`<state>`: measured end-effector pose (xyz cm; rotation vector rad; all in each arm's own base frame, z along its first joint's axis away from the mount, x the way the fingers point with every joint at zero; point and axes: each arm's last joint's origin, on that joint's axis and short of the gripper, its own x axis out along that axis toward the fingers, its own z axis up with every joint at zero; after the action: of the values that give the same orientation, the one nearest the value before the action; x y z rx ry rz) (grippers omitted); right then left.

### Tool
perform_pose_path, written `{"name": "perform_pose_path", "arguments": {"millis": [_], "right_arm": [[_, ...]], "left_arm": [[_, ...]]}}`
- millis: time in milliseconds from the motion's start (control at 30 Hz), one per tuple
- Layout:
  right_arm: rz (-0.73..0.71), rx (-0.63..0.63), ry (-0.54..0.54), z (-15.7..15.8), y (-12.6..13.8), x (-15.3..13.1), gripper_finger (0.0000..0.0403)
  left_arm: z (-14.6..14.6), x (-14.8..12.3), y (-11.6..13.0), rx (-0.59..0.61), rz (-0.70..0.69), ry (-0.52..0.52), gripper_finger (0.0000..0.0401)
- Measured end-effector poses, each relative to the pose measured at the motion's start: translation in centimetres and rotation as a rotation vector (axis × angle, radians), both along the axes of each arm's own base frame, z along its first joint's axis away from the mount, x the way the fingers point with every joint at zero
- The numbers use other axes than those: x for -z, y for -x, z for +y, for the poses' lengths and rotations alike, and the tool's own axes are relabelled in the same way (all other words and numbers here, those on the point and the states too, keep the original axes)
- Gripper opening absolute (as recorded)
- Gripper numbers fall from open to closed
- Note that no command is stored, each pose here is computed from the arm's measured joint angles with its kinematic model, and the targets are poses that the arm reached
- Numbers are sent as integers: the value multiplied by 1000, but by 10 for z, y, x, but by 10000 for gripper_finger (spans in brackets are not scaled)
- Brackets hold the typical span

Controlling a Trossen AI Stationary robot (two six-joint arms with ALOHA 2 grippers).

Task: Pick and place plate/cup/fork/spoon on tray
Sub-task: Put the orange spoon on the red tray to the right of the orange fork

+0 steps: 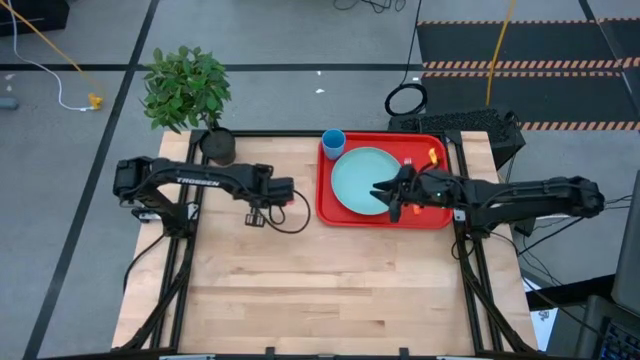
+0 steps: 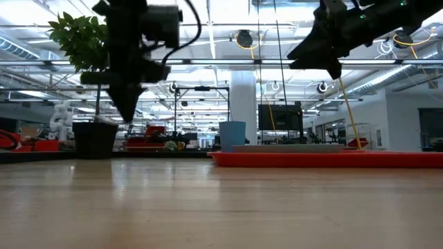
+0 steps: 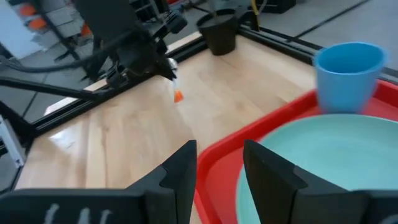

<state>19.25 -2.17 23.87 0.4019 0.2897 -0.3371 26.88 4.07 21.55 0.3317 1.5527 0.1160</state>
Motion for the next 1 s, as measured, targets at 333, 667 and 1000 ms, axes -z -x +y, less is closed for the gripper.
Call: {"name": "perform_pose_path", "arguments": {"millis": [333,667,1000], "right_arm": [[35,-45,59,12,-39,2,125],[175,-167,277,47,-108,0,125],[313,-188,518,65,-165,20,126]], "left_arm": [[-39,-21,-30,96,-268,-17,5],[-52,-18,-50,100,-413,-90,3],[-60,17,-65,146,-318,-119,4]]}}
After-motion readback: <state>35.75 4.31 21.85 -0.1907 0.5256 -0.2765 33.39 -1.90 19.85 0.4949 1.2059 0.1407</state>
